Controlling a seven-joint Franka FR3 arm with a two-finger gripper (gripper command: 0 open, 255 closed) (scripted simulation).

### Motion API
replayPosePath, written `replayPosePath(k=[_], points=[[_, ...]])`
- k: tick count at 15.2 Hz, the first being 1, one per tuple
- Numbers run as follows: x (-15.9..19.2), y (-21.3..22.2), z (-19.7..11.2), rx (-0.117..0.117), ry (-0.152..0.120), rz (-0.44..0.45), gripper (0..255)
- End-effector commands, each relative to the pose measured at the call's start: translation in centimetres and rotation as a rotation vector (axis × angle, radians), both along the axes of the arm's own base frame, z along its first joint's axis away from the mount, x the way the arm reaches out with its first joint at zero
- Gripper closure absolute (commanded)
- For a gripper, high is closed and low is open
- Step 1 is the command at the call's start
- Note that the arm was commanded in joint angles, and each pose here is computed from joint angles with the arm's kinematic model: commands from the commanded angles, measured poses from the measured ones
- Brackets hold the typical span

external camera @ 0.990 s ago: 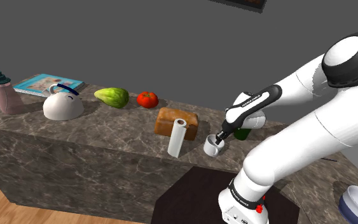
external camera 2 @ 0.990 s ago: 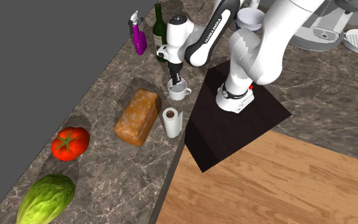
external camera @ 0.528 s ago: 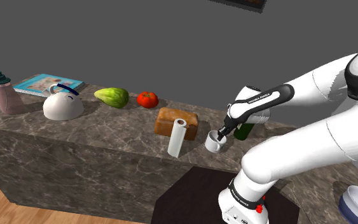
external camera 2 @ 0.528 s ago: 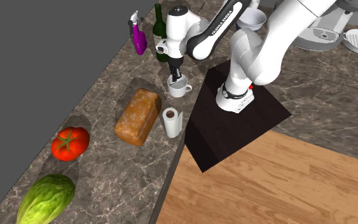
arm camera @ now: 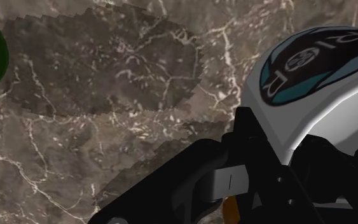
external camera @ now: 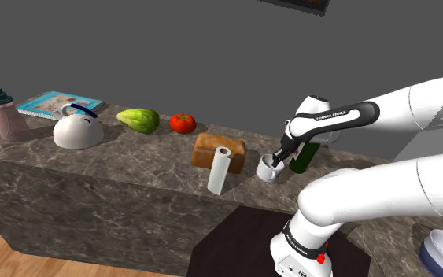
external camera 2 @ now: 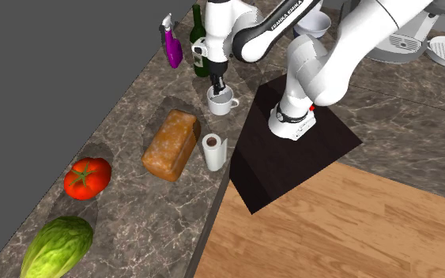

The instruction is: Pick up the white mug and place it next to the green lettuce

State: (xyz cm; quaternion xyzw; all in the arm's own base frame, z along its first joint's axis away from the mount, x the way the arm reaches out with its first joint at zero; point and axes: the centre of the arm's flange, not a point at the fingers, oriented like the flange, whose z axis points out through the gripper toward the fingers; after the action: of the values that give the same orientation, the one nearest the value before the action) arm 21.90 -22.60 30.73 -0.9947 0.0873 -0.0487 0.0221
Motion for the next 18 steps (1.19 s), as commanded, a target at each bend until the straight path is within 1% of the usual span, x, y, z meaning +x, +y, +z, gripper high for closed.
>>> replayPosePath(k=[1, 18], points=[[-0.1, 0.0, 1.1, 0.0, 0.001, 0.0, 255], [-0.1, 0.0, 10.1, 0.0, 0.001, 0.0, 255]])
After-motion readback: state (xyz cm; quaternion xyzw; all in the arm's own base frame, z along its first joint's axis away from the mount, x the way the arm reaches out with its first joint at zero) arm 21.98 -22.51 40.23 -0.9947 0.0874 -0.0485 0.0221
